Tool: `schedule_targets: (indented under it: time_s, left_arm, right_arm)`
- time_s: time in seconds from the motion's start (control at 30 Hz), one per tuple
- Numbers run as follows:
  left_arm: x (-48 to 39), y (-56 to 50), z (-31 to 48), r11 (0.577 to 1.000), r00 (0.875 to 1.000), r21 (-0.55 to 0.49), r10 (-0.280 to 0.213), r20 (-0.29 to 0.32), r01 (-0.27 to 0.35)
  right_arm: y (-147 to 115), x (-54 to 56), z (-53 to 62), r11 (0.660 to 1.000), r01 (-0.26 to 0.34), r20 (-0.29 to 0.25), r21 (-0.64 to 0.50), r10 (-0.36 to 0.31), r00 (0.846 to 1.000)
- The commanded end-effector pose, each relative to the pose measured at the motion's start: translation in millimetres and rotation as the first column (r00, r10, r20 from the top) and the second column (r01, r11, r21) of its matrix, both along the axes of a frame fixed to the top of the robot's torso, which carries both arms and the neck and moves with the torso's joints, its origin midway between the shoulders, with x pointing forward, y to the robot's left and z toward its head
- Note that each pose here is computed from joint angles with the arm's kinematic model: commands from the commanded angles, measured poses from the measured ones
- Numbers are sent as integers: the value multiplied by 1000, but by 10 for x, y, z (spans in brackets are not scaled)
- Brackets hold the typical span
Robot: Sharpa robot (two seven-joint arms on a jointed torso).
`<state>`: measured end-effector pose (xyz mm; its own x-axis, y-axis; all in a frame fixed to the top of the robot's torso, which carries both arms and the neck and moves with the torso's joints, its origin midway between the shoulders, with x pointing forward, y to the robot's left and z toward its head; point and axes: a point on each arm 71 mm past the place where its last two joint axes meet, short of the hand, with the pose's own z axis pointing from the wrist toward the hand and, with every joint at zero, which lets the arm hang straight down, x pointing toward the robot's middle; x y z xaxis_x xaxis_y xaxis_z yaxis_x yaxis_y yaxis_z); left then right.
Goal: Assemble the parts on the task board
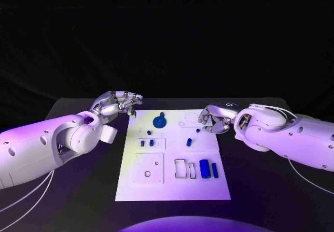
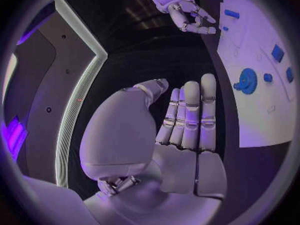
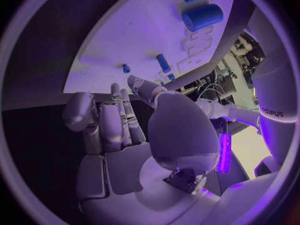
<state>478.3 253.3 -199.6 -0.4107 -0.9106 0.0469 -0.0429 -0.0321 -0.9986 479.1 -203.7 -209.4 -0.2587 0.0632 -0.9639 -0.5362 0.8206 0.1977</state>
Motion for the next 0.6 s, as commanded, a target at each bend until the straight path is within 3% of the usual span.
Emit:
schedule_targets:
  time_s: [0.03, 0.33, 0.6]
  left_arm:
    - [-8, -34, 35, 997, 1000, -72, -8, 8, 9]
    - [-22, -70, 39, 997, 1000, -77, -15, 4, 15]
    - [-27, -81, 39, 997, 1000, -76, -15, 0, 15]
  right_arm:
    - [37, 17, -31, 996, 9, 50, -89, -5, 999]
    - [213, 11, -138, 994, -16, 35, -107, 20, 999]
    - [193, 21, -217, 992, -6, 14, -128, 8, 1000]
